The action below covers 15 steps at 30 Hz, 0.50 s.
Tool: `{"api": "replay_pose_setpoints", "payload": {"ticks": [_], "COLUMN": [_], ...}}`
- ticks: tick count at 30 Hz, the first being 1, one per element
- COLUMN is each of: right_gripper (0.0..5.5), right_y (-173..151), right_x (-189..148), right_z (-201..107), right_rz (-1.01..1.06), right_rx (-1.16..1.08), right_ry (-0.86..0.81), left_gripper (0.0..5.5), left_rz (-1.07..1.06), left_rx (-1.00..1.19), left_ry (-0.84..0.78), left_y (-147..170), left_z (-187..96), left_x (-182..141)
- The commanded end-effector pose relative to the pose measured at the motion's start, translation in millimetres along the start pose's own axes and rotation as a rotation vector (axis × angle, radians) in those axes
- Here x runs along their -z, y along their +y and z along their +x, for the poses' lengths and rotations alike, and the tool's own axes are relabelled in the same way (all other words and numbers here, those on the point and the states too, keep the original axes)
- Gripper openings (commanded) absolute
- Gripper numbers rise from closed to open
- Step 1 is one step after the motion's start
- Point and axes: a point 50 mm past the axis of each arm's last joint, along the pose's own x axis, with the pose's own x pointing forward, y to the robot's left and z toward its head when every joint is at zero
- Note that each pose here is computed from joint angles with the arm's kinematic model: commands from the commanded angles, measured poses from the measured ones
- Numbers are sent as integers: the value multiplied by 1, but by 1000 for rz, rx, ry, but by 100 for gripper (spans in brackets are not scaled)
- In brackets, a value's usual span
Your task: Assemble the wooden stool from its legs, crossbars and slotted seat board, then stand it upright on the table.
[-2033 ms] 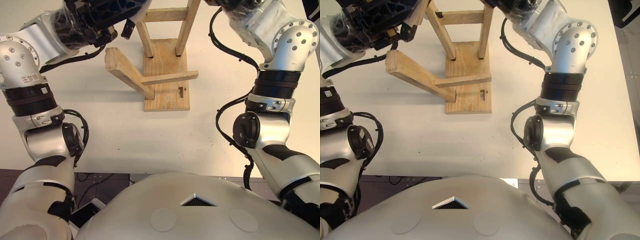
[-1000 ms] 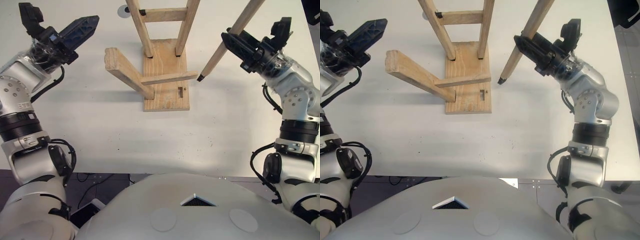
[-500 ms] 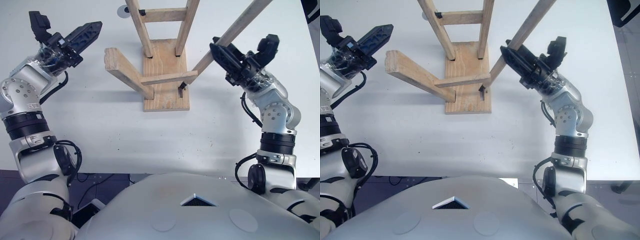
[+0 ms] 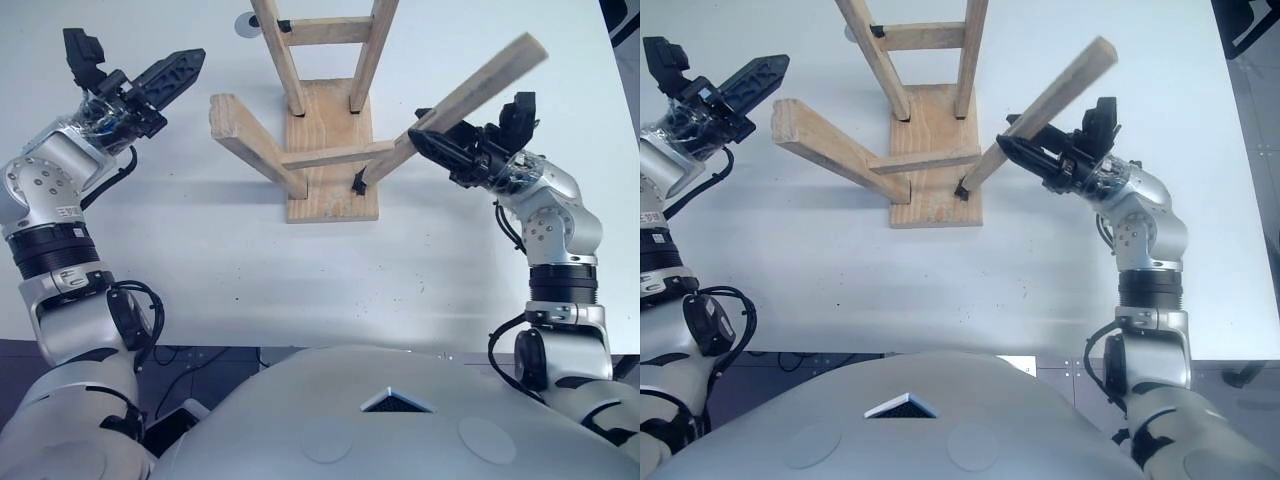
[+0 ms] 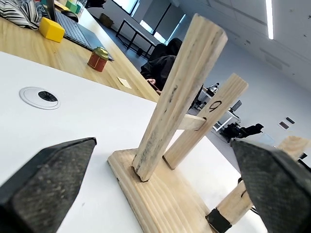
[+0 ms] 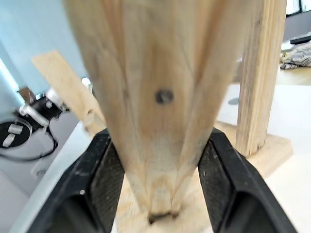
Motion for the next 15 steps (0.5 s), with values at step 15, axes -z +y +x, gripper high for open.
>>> {"api": "replay_pose_setpoints", "payload": {"ticks": [15], "right_gripper": [202], "right_y": [-7], "right_x": [-26], "right_z": [9], "right_rz": [-349], "right_rx": [-263], "right_ry": [525], "left_gripper": [508], "left_rz": [38], "left_rx": [-78], "left_ry": [6], "left_y": [2], "left_z": [-9], "left_x": [15]}}
